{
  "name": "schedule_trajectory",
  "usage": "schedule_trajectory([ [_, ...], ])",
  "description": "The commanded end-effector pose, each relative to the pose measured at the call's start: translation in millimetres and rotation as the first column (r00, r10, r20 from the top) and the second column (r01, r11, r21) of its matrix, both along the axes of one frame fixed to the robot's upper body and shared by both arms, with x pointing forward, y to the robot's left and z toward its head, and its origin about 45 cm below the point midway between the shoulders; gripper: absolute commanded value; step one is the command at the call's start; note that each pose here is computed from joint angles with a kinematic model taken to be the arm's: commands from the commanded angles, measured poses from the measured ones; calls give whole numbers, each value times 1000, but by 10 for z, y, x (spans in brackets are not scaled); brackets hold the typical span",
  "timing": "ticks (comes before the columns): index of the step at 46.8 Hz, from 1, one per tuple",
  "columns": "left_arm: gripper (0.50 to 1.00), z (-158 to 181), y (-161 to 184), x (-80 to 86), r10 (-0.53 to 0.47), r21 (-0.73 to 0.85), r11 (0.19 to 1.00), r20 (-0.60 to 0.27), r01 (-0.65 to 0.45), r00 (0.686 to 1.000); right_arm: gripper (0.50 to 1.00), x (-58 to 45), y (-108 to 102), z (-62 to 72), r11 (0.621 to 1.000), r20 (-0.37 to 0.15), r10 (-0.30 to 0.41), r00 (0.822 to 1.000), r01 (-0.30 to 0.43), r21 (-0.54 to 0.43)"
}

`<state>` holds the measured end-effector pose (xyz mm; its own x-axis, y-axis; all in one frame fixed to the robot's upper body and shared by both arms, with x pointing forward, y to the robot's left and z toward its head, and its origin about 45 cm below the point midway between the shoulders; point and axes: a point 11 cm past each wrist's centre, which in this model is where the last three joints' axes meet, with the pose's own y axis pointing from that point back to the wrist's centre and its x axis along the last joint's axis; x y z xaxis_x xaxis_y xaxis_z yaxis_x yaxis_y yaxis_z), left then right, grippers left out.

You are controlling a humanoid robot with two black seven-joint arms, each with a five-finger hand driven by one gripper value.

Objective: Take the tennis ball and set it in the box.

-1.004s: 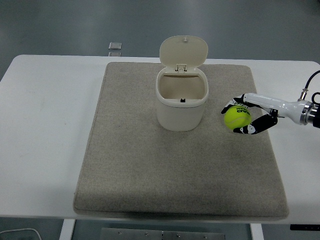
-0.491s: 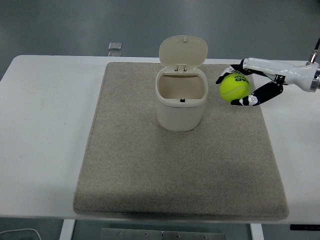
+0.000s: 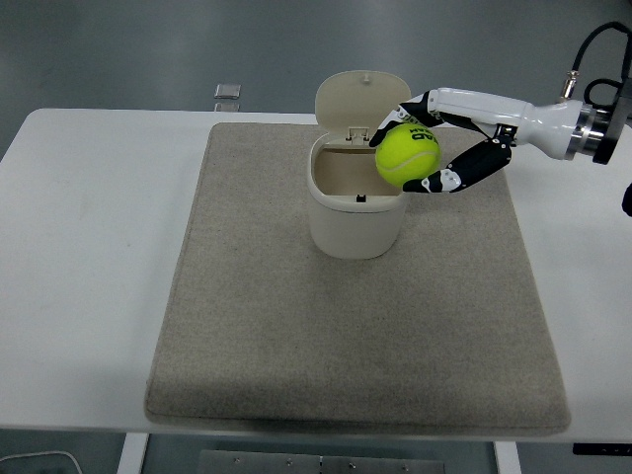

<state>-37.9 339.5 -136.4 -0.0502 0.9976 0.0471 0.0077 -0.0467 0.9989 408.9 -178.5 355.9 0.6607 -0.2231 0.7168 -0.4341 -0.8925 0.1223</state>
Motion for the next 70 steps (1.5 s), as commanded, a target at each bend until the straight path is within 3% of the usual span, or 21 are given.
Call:
schedule_trajectory([
  [1,992,0,-1,0,-1,-1,1000,0,1,1000,500,24,56,-10,1000,16,-14,1000,13,18],
  [8,992,0,-1,0,-1,-1,1000,0,1,1000,500,48,142,-84,999,23,-40,999,39,33],
  [14,992,0,-1,1,0,-1,1000,0,0,1000,500,14,132,-258,998,-14,-51,999,51,31],
  [21,992,0,-1,1,0,-1,1000,0,0,1000,500,10,167,-311,997,-13,-65,998,66,46],
  [23,992,0,-1,1,0,-1,1000,0,0,1000,539,19,166,-302,996,-3,-74,997,74,54],
  [36,992,0,-1,1,0,-1,1000,0,0,1000,615,23,163,-355,995,-7,-83,996,84,53],
  [40,992,0,-1,1,0,-1,1000,0,0,1000,678,55,119,-375,994,-12,-99,995,100,51],
  [50,992,0,-1,0,-1,-1,1000,0,1,1000,780,91,93,-398,992,-18,-115,993,115,49],
  [70,992,0,-1,1,0,-1,1000,0,0,1000,854,87,84,-408,992,-24,-116,993,117,55],
])
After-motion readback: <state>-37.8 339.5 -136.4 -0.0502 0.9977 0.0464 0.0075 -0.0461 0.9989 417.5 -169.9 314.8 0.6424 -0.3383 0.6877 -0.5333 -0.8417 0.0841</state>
